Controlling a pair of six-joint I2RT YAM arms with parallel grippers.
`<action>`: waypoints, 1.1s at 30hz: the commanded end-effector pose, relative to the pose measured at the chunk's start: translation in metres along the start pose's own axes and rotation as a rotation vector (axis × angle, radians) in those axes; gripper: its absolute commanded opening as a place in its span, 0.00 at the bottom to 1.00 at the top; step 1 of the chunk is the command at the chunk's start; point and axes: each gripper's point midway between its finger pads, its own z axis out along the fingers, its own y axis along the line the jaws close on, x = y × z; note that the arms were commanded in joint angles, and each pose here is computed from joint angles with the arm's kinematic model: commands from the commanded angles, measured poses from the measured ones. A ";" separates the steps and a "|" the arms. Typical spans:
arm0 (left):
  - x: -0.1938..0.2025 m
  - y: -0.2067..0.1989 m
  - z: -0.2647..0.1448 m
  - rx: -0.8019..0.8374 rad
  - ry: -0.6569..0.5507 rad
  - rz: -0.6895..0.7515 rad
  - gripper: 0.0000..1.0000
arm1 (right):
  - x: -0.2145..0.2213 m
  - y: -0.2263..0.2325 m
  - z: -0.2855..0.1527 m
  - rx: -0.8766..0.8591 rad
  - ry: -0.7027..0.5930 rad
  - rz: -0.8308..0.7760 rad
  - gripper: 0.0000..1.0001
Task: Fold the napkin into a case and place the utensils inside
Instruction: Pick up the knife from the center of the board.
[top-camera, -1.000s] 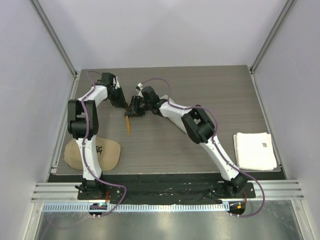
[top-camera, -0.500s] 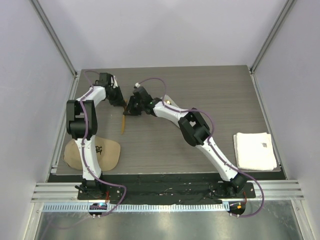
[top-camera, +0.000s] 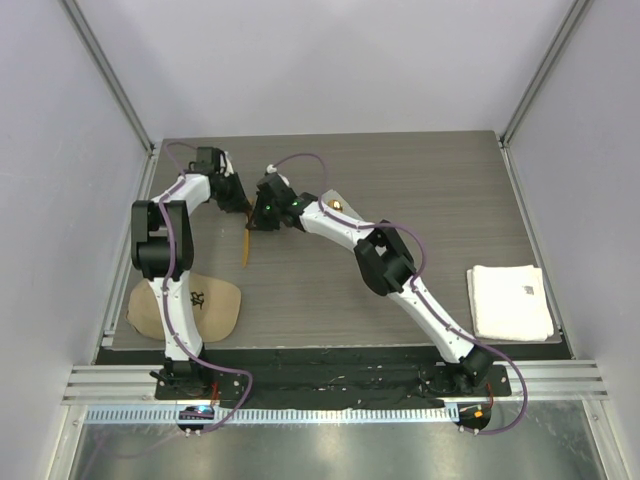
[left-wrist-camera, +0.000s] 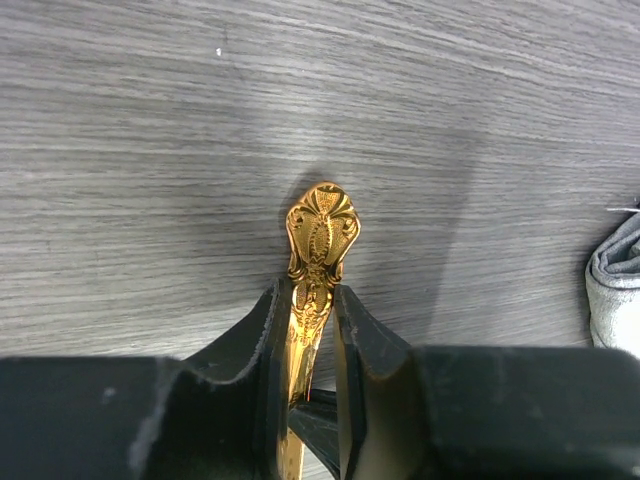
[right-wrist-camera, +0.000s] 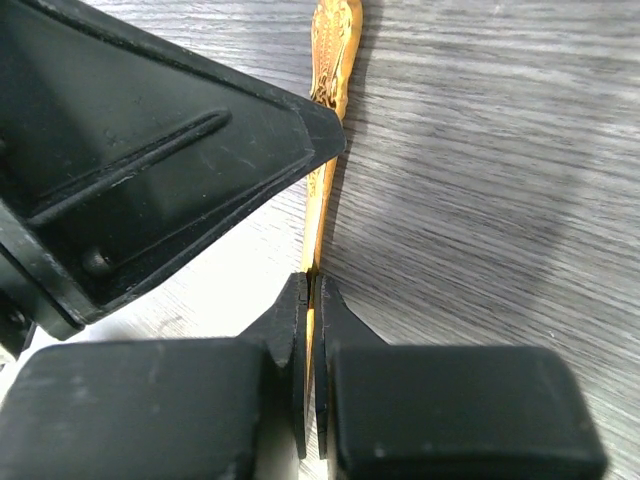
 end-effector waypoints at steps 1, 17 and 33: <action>0.016 0.000 -0.010 -0.023 0.041 -0.045 0.26 | 0.049 -0.093 0.008 0.293 0.130 -0.082 0.01; 0.074 0.000 0.000 -0.078 0.217 -0.073 0.52 | 0.017 -0.069 -0.019 0.291 0.080 -0.184 0.01; 0.107 -0.045 0.005 0.018 0.261 -0.161 0.48 | 0.022 -0.068 -0.049 0.372 0.117 -0.313 0.01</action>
